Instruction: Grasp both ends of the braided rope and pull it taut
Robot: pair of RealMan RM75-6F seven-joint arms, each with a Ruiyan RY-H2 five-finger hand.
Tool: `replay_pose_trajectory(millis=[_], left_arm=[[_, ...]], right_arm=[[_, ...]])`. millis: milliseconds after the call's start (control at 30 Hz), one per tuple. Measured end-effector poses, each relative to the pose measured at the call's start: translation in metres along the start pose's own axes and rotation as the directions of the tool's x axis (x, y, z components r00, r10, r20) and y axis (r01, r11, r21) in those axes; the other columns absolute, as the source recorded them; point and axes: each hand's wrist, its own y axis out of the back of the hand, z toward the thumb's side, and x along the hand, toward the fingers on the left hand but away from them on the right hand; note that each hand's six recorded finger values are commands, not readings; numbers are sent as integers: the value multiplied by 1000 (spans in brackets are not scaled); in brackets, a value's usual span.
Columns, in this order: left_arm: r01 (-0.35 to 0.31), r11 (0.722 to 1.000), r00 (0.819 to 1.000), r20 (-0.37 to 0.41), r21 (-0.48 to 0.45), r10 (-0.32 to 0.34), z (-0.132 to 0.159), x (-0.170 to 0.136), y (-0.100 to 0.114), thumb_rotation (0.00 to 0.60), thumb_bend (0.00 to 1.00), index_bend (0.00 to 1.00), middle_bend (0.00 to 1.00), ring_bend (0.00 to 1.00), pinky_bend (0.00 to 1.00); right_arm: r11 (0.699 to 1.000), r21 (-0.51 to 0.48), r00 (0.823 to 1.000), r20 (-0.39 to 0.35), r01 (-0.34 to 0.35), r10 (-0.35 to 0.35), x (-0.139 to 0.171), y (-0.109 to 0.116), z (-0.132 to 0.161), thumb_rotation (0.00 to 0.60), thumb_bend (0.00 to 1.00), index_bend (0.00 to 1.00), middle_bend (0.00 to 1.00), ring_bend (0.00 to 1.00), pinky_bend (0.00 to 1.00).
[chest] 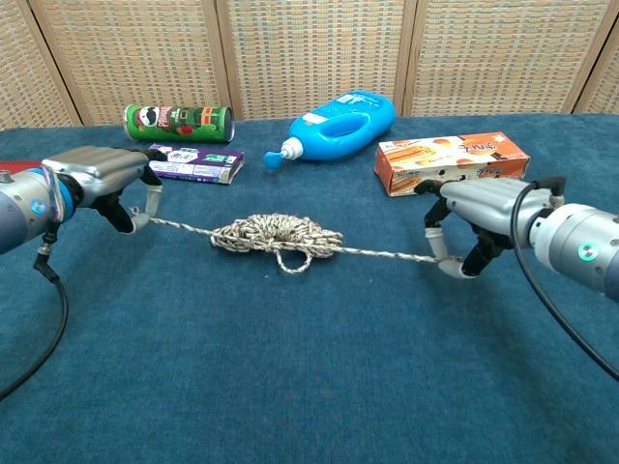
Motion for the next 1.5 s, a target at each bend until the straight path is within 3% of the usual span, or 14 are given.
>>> replay_pose_trajectory(millis=[267,600,1000,1067,1133,1200,1267,1500], left_arm=[[-20,1000,998,-60,17,21,-47,-4,5,600,484,832,0,0,0],[-5,999,992,-128,49,11,-94,-9,-5,600,484,834,0,0,0],[0,999,989,-149,44,7,-105,-9,-9,600,485,834,0,0,0],[2,999,989,-146,43,5,-103,-9,-10,600,478,824,0,0,0],[6,999,990,-142,37,-1,-102,-10,-11,600,356,672,0,0,0],[13,1000,990,-139,26,-9,-101,-10,-12,600,86,234,0,0,0],[19,1000,990,-137,10,-17,-101,-11,-12,600,0,15,0,0,0],[-27,994,992,-124,-110,14,-108,-21,4,600,0,0,0,0,0]], right_arm=[[998,54,995,93,32,-37,-2,14,-45,600,440,672,0,0,39],[994,101,975,215,42,-63,0,29,-104,600,440,672,0,0,39],[994,111,962,267,27,-56,0,24,-129,600,440,672,0,0,39],[994,104,962,267,29,-56,0,24,-129,600,432,611,0,0,39],[995,91,963,262,34,-57,0,24,-128,600,313,398,0,0,39],[997,72,964,258,41,-58,1,24,-127,600,82,115,0,0,39],[998,47,966,252,52,-62,1,25,-126,600,7,15,0,0,40],[987,-29,967,205,158,-149,14,51,-120,600,0,0,0,0,40]])
